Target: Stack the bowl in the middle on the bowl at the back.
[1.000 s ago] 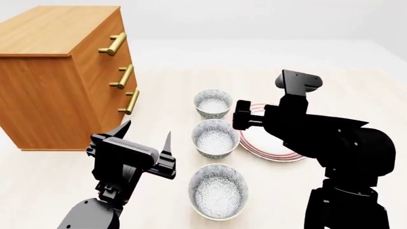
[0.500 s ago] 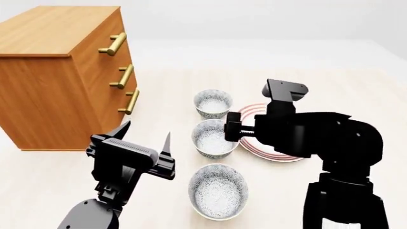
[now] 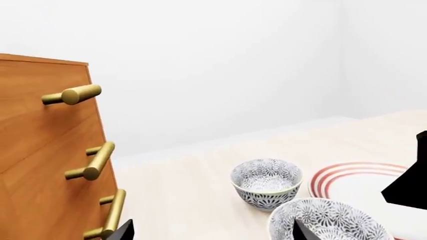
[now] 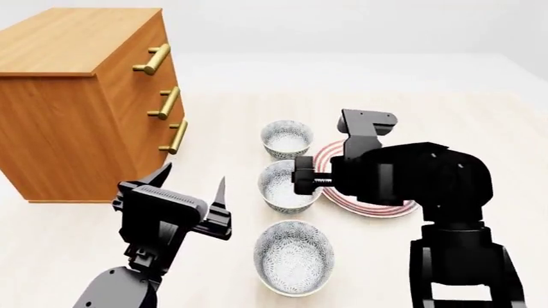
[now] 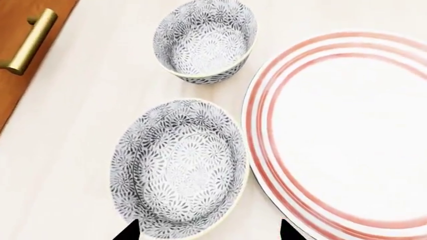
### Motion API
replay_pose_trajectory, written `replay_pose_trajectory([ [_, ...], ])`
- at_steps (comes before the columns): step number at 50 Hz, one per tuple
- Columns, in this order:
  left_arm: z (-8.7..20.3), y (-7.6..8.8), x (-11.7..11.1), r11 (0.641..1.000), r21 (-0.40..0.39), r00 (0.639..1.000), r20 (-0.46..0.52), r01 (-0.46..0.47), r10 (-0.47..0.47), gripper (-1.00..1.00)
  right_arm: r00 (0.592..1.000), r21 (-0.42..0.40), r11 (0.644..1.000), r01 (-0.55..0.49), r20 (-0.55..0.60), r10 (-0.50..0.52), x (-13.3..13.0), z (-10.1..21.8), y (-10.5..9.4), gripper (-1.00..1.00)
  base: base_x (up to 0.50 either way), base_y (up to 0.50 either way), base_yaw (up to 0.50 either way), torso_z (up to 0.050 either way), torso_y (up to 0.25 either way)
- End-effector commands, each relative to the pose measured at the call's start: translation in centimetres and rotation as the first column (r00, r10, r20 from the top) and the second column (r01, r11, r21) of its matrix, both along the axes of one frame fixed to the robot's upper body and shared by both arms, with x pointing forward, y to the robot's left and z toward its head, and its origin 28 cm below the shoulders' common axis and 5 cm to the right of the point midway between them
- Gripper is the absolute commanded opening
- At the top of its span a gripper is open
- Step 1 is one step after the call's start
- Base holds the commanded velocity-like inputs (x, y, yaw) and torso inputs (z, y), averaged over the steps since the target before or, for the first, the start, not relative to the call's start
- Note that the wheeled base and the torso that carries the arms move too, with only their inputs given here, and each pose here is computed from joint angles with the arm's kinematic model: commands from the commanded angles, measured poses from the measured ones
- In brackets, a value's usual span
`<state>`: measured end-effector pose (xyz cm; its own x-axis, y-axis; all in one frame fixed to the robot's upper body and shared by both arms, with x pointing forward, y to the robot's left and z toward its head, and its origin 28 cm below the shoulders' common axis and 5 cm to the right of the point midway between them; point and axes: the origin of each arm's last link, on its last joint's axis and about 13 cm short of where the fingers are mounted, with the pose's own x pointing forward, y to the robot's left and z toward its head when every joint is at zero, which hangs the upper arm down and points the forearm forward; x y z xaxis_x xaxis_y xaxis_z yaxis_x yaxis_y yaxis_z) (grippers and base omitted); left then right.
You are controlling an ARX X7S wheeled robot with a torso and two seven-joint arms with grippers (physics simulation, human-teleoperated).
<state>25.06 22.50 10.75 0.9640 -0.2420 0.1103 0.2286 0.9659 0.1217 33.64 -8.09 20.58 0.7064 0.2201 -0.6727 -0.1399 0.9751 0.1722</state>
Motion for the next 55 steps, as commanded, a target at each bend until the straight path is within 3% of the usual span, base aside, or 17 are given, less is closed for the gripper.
replay_pose_trajectory([
  [1, -0.1, 0.3, 0.2, 1.0, -0.009, 1.0, -0.005, -0.007, 0.007, 1.0, 1.0, -0.019, 1.0, -0.003, -0.016, 0.002, 0.6, -0.2, 0.5, 1.0, 0.0, 0.0, 0.0, 0.0, 0.0],
  [30, -0.8, 1.3, 0.8, 0.999, -0.018, 0.999, -0.026, -0.039, 0.038, 1.0, 0.997, -0.03, 1.0, 0.004, -0.074, -0.007, 2.9, -1.6, 1.5, 1.0, 0.0, 0.0, 0.0, 0.0, 0.0],
  [55, 0.3, 1.4, 0.7, 0.999, -0.03, 1.0, 0.009, -0.025, 0.025, 1.0, 0.993, -0.037, 0.999, 0.007, -0.114, -0.011, 3.9, -2.9, 1.7, 1.0, 0.0, 0.0, 0.0, 0.0, 0.0],
])
